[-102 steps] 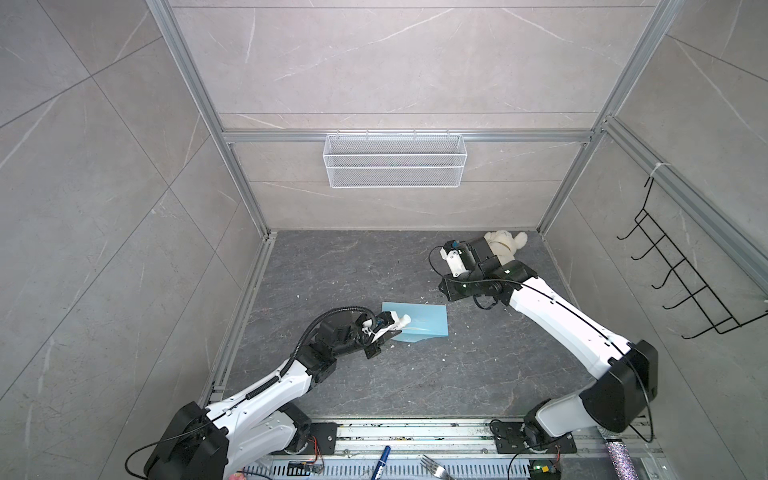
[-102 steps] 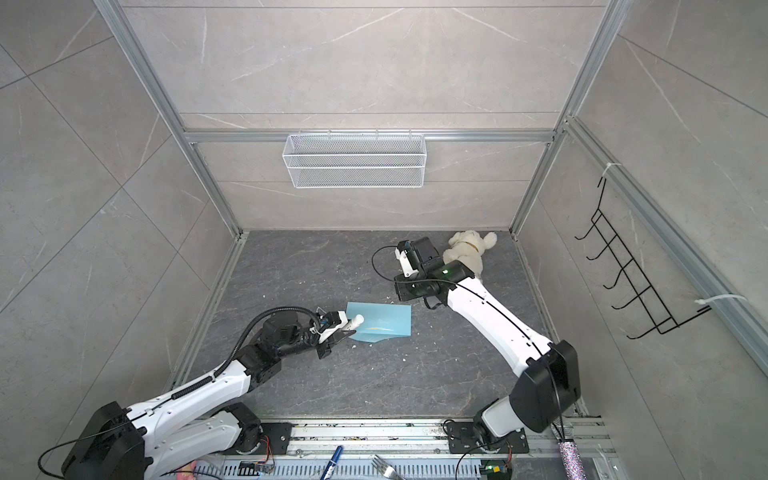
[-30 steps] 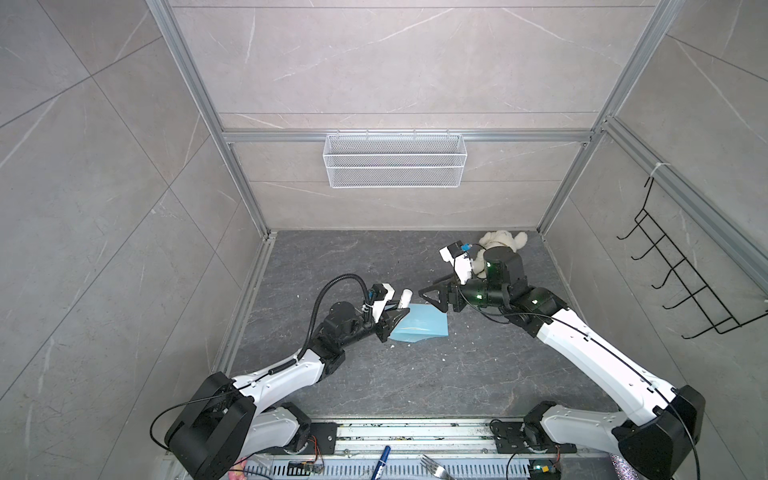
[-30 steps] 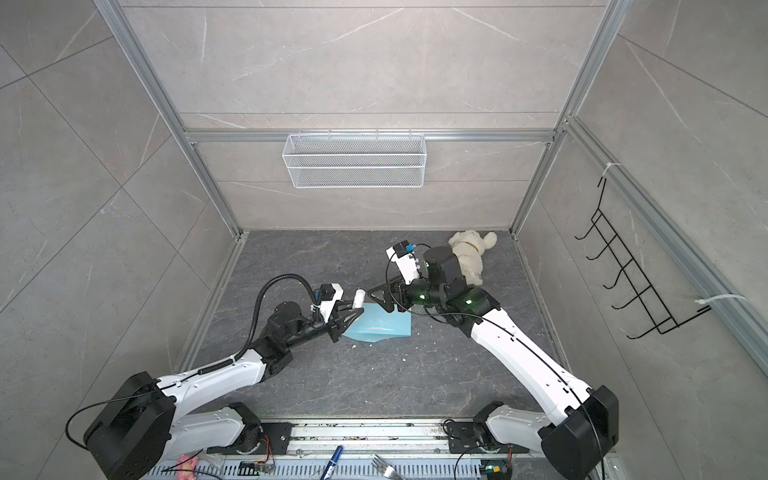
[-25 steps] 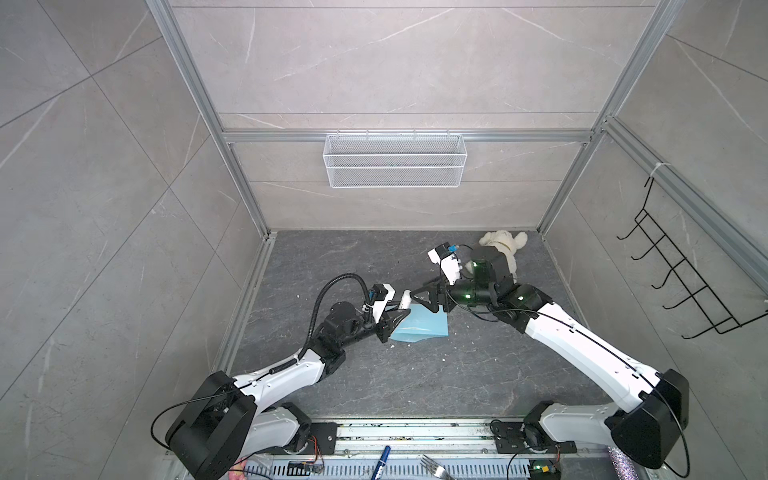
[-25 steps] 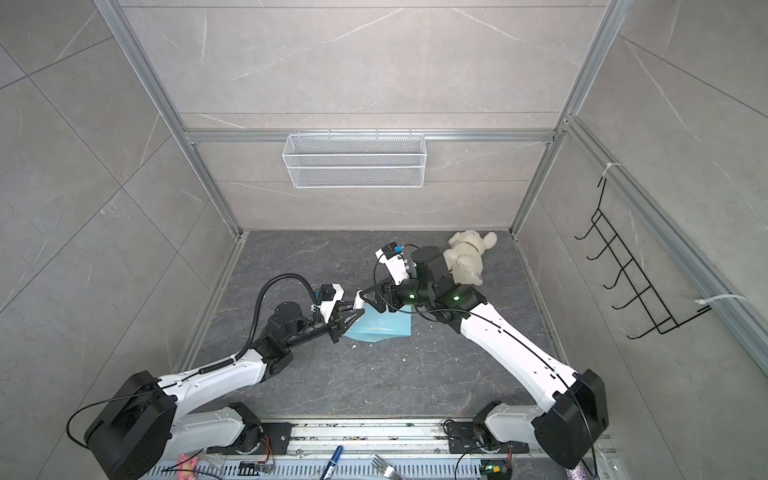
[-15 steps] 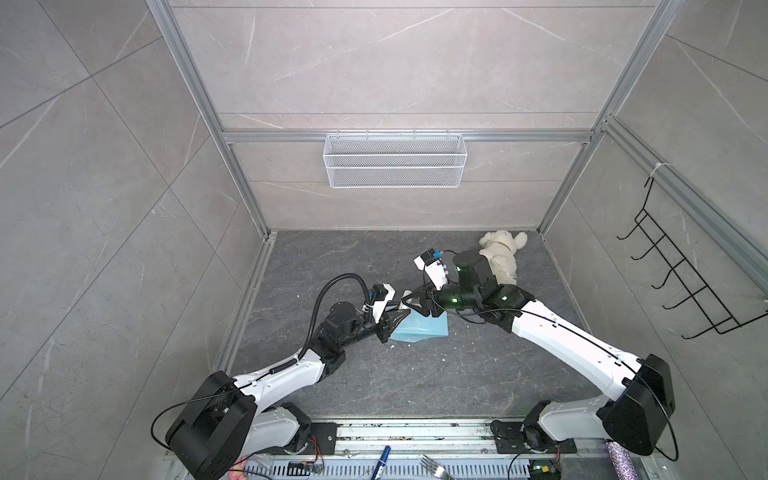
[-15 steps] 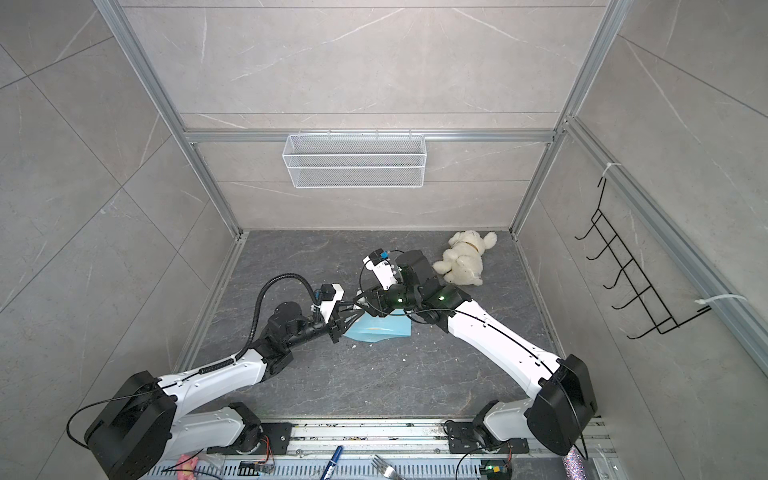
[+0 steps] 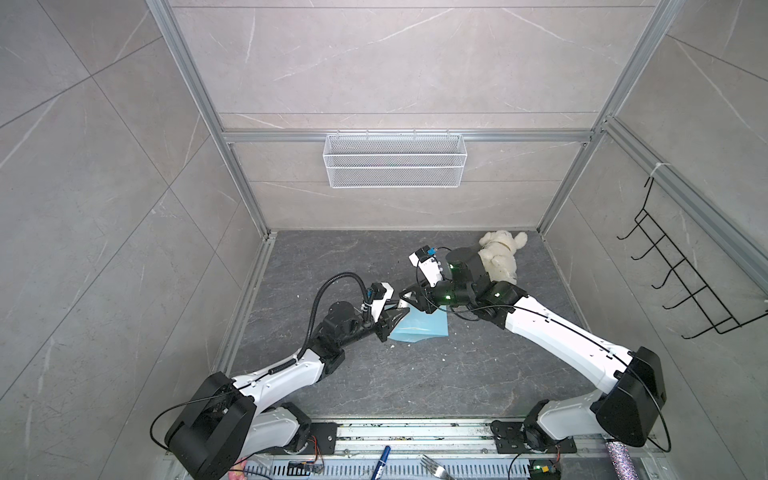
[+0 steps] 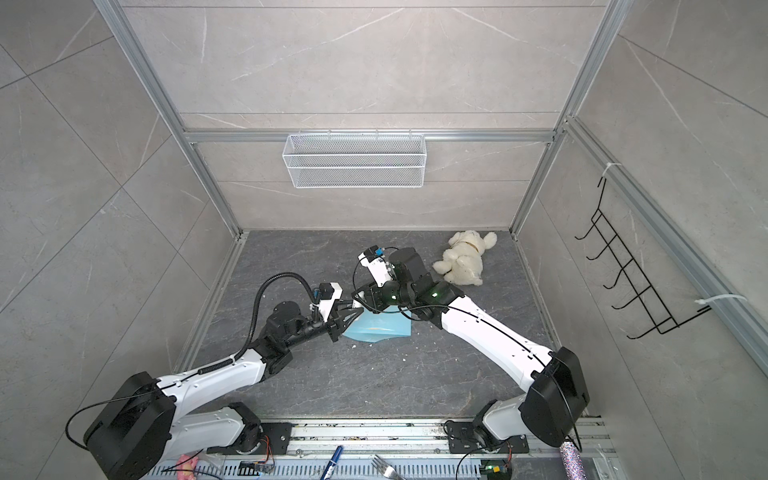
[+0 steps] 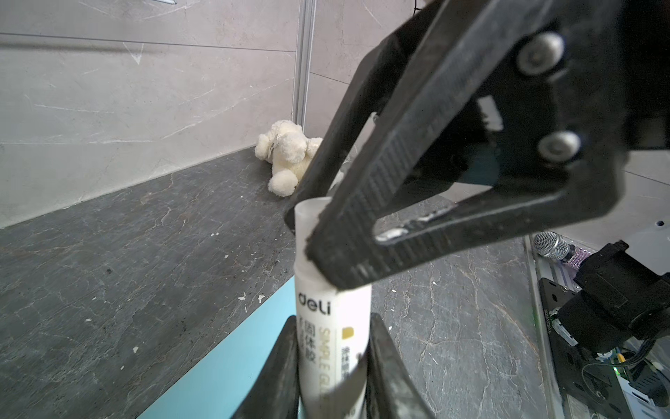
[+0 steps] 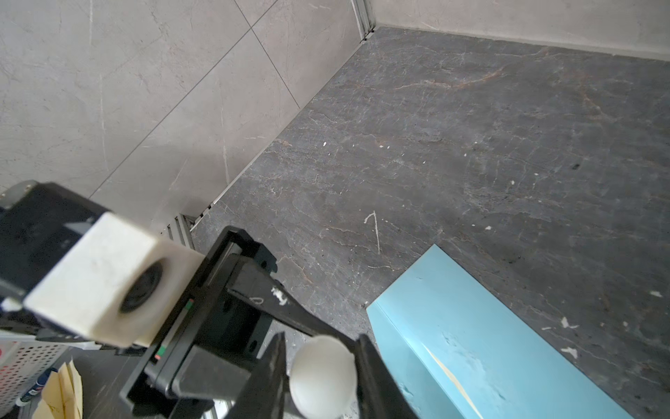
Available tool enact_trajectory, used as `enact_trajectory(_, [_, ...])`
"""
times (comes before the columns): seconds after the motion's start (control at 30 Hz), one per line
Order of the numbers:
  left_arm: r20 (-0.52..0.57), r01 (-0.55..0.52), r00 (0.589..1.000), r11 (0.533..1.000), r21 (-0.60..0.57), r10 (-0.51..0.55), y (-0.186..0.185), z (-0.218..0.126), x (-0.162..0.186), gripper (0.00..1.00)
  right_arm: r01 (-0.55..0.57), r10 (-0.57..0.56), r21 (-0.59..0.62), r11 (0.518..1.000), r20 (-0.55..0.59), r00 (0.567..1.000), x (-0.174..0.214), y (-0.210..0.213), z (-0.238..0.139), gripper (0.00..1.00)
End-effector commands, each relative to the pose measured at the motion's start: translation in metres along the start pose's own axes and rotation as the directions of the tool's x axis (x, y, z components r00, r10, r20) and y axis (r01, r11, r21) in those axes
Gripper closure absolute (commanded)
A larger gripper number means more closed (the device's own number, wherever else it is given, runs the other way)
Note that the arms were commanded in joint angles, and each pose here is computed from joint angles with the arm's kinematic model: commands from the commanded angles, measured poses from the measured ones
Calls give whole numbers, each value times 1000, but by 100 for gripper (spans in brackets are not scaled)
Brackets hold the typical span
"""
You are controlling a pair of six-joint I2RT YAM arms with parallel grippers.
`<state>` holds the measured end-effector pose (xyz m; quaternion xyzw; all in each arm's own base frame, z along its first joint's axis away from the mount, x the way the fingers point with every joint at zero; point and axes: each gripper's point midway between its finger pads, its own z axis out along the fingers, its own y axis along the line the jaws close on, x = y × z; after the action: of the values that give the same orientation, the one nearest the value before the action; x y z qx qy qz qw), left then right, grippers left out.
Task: Place the letter into the envelope and seal it
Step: 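Reach the right gripper to the glue stick held by the left gripper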
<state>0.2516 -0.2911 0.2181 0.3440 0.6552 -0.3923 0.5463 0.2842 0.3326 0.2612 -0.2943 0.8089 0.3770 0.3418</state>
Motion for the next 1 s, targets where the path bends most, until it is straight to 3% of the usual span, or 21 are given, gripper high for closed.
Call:
enact_trajectory(0.0, [98, -54, 994, 997, 55, 49, -14, -2, -34, 100, 21, -21, -30, 999, 15, 1000, -9, 12, 2, 63])
enact_trajectory(0.1, [99, -51, 994, 997, 62, 45, -15, -3, -34, 100, 20, -20, -23, 1000, 14, 1000, -8, 11, 3, 64])
enact_trajectory(0.43, [102, -54, 994, 997, 55, 48, -15, -6, -33, 100, 32, -32, -25, 999, -8, 999, -5, 10, 8, 90])
enact_trajectory(0.53, [110, -55, 993, 996, 69, 47, -19, -9, -36, 75, 64, -65, -7, 998, -25, 998, -2, 9, 4, 94])
enact_trajectory(0.63, [105, -56, 993, 994, 95, 46, -27, -15, -39, 40, 143, -142, 10, 990, -55, 988, 2, 9, -6, 98])
enact_trajectory(0.7, [89, -69, 994, 990, 124, 58, -34, -22, -37, 26, 210, -209, 9, 978, -71, 975, 5, 12, -15, 100])
enact_trajectory(0.8, [67, -91, 995, 974, 208, 78, -51, -32, -34, 17, 289, -291, -37, 957, -99, 952, 11, 22, -27, 100])
enact_trajectory(0.97, [35, -62, 998, 929, 365, 53, -75, -44, -30, 16, 354, -370, -159, 922, -88, 925, 16, 46, -41, 100])
